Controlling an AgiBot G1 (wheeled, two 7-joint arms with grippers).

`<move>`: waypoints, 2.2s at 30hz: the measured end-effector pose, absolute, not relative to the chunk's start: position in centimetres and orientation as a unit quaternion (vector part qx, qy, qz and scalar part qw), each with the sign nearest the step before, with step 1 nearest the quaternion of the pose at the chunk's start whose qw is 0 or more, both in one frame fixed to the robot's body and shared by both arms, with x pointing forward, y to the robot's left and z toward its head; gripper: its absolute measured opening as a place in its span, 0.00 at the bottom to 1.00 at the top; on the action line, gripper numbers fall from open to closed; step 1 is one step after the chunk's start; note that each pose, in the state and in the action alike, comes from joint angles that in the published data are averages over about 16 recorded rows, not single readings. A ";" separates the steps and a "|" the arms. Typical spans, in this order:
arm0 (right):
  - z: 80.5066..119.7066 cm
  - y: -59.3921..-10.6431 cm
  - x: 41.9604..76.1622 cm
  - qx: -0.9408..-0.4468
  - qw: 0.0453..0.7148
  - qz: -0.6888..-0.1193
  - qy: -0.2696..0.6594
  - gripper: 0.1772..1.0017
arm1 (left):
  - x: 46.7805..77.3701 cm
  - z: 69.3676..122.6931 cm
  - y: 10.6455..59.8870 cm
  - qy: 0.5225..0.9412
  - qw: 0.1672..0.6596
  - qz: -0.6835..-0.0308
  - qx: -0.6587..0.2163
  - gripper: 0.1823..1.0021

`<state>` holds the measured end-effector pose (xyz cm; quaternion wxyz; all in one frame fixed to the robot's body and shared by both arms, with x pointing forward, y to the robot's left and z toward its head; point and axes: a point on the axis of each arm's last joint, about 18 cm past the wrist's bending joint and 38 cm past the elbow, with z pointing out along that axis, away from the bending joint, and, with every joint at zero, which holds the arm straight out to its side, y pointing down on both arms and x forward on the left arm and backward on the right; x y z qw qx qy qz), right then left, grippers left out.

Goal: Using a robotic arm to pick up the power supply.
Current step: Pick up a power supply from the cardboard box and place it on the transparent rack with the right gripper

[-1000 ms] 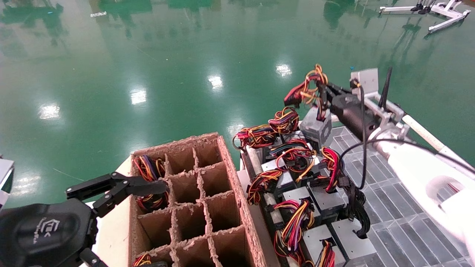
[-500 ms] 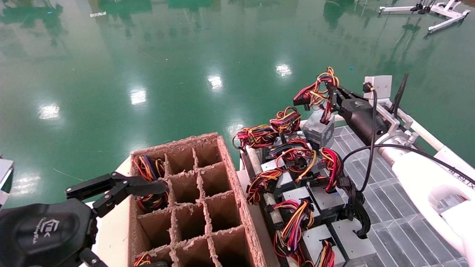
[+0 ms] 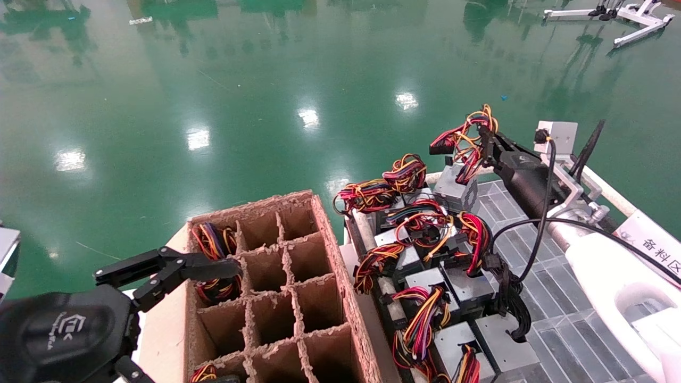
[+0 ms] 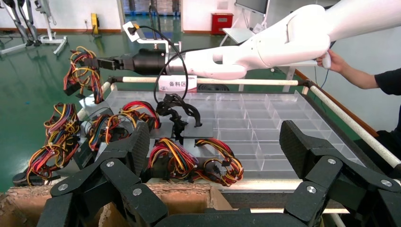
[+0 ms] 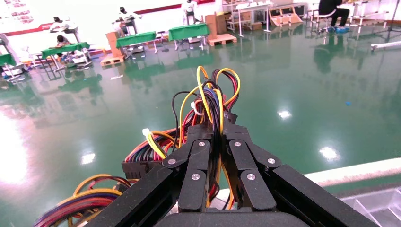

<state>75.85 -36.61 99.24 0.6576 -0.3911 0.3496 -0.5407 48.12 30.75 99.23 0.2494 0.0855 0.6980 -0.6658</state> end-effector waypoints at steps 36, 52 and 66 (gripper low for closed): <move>94.8 -42.3 74.3 -0.398 0.621 -0.552 0.389 0.03 | 48.1 99.2 30.7 0.698 0.249 -0.666 0.085 1.00; 95.5 -44.3 73.0 -0.445 0.591 -0.568 0.359 0.03 | 48.1 99.2 30.7 0.698 0.249 -0.666 0.085 1.00; 97.6 -44.3 72.0 -0.504 0.567 -0.578 0.301 0.03 | 48.1 99.2 30.7 0.698 0.249 -0.666 0.085 1.00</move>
